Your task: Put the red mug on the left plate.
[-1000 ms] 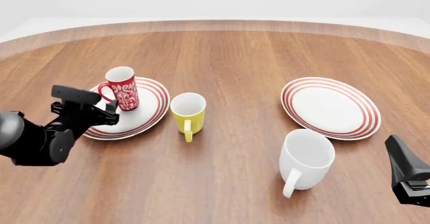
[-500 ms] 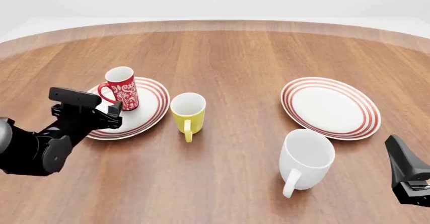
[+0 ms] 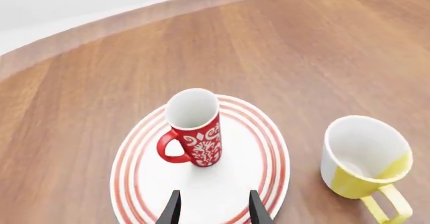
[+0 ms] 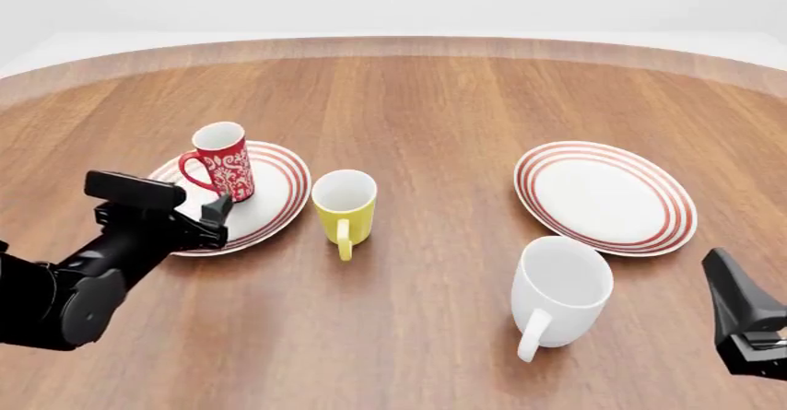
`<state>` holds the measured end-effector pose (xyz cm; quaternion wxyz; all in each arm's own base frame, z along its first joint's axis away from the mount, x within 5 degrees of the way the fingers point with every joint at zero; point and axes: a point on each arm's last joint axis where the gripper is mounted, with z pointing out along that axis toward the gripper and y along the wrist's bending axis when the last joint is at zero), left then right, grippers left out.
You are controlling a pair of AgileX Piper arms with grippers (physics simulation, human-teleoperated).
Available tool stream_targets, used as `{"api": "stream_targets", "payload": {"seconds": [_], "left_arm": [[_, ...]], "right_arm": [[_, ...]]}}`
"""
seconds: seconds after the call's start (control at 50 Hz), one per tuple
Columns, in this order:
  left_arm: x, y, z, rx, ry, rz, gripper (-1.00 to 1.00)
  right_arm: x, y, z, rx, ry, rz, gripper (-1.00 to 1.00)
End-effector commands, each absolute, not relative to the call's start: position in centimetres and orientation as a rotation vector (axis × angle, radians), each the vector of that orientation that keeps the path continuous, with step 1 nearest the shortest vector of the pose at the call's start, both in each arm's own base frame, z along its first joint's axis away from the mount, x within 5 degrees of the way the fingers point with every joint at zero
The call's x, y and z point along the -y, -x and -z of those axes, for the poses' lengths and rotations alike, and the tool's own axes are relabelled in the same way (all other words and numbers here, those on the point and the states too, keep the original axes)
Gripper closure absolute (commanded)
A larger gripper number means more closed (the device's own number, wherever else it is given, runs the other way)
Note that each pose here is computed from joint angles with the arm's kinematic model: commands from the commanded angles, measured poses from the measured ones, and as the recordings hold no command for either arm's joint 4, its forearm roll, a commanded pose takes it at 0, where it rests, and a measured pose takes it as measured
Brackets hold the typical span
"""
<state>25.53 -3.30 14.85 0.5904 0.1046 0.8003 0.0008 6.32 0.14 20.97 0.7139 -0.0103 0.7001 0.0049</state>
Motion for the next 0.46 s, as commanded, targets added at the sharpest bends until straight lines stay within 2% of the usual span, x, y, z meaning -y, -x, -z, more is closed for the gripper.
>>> {"api": "stream_targets", "payload": {"seconds": [0.02,0.46], "left_arm": [[3.7,-23.6,-15.4,-1.853,-0.241,0.035,-1.0],[4.1,-17.0,-16.9,-1.825,-0.246,0.143,-1.0]], "right_arm": [[-0.2,-6.5,-20.9,-1.561,0.035,-0.011,-1.0],[-0.2,-6.9,-20.9,-1.571,0.056,0.01,-1.0]]}}
